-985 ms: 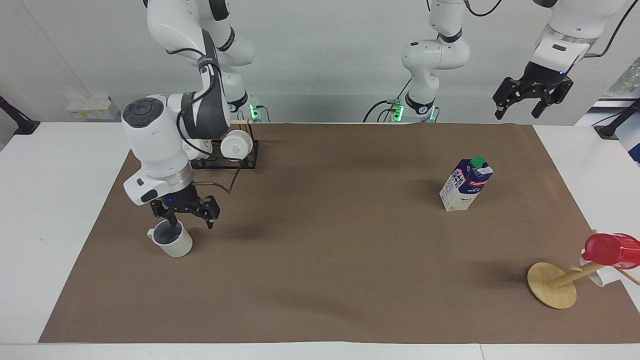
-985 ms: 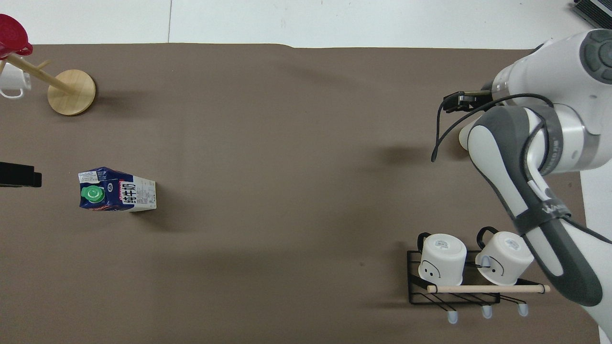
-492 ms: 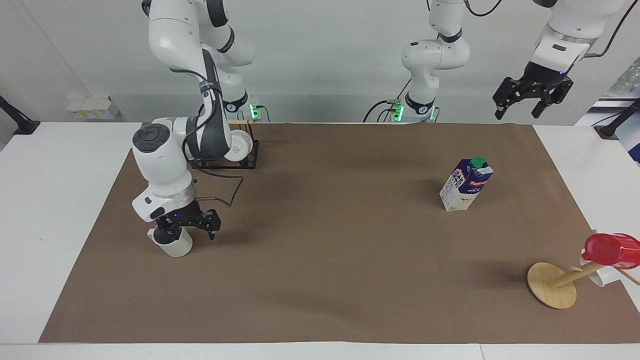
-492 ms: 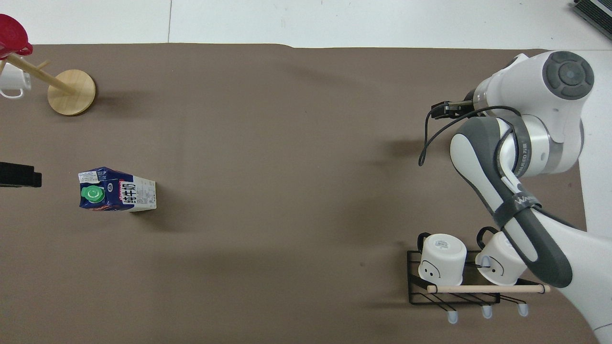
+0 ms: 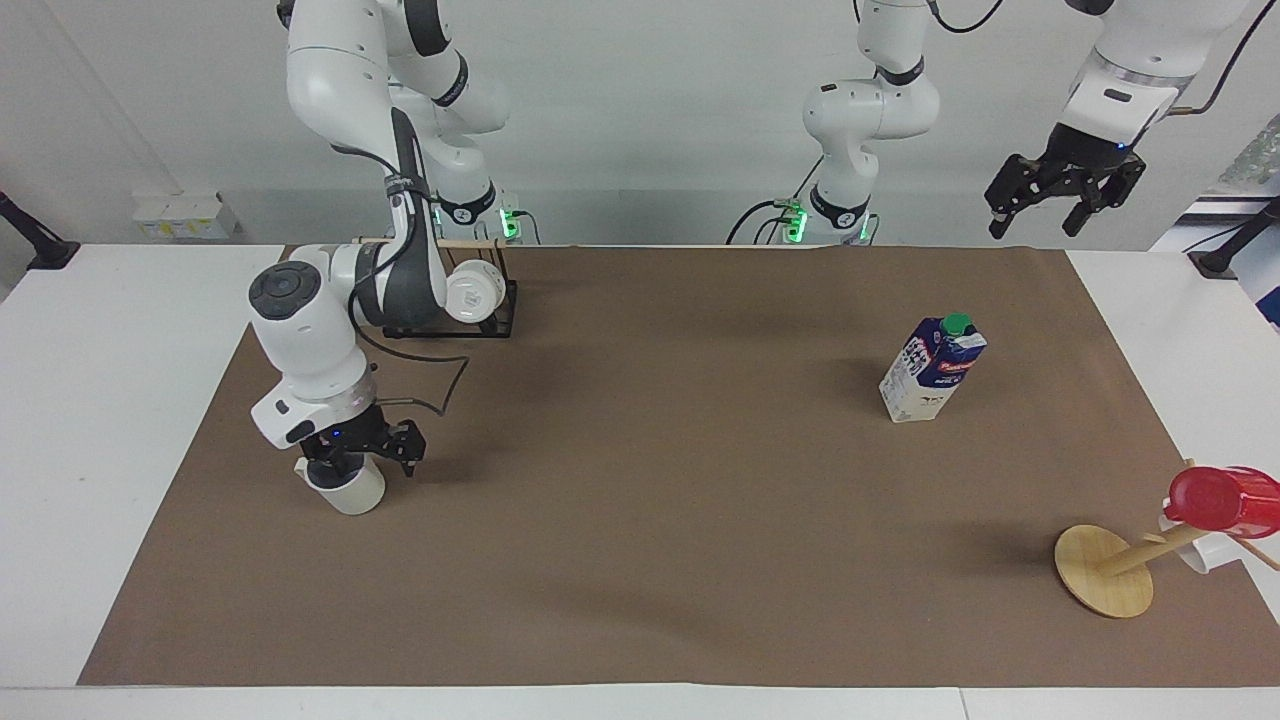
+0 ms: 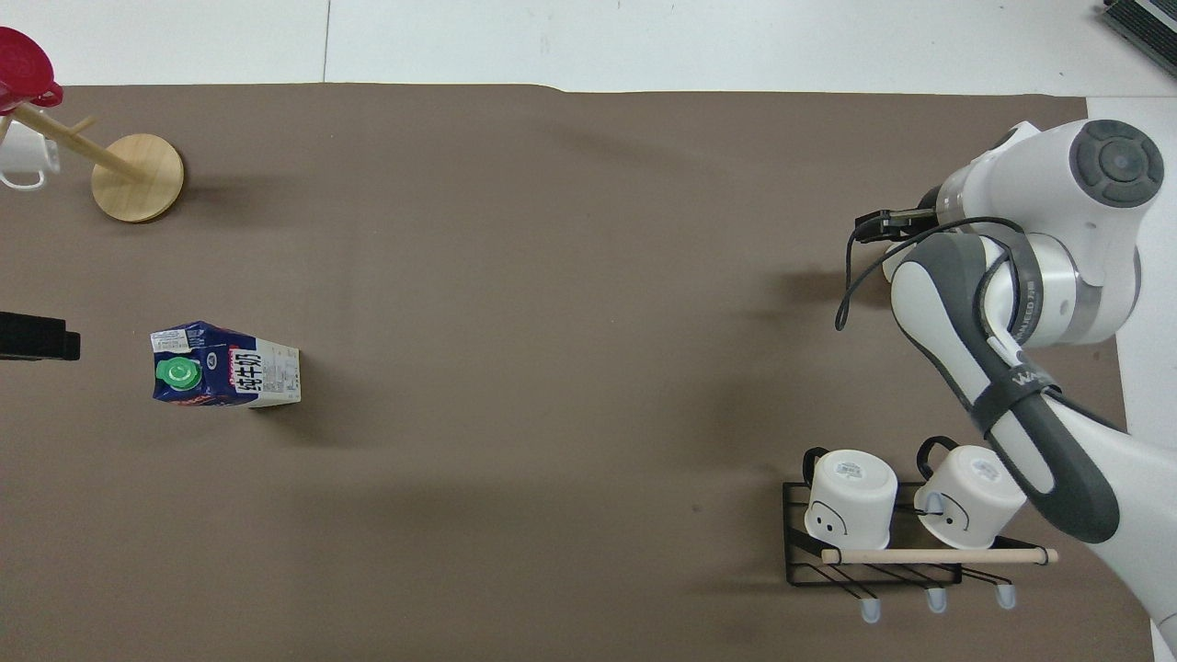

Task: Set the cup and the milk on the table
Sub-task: 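Grasp the white mug with the right gripper and lift it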

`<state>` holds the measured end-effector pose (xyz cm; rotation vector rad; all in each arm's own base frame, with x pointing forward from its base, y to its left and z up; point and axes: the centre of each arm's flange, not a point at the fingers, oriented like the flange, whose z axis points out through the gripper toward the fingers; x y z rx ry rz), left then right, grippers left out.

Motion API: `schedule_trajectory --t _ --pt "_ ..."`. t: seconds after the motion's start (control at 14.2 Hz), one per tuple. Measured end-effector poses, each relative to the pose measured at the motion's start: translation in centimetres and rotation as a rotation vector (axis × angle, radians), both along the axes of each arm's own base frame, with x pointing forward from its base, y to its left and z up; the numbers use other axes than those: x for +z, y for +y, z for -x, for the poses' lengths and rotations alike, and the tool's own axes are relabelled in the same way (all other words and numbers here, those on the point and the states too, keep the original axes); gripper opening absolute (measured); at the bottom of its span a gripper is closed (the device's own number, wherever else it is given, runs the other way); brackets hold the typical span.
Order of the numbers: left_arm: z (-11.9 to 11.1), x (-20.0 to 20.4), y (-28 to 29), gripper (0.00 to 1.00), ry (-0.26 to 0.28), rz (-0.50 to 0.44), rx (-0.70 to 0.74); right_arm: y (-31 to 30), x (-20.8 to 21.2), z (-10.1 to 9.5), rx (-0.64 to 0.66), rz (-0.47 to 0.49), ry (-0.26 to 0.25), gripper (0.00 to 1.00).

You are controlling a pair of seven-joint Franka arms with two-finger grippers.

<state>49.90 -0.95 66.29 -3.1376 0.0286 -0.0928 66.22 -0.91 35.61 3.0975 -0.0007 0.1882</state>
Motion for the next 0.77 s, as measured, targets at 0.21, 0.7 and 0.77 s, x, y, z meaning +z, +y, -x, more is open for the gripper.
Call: schedule_trajectory --t 0.21,0.7,0.77 --pt "0.01 0.00 -0.17 1.00 0.000 0.000 -0.005 -0.52 -0.87 0.44 -0.008 0.000 0.015 1.00" --pt "0.03 -0.02 -0.38 1.00 0.002 -0.001 -0.009 -0.52 -1.17 0.60 -0.008 0.000 0.020 0.40" --pt "0.04 -0.03 -0.38 1.00 0.003 -0.001 -0.009 -0.52 -1.17 0.60 -0.008 0.000 0.020 0.30"
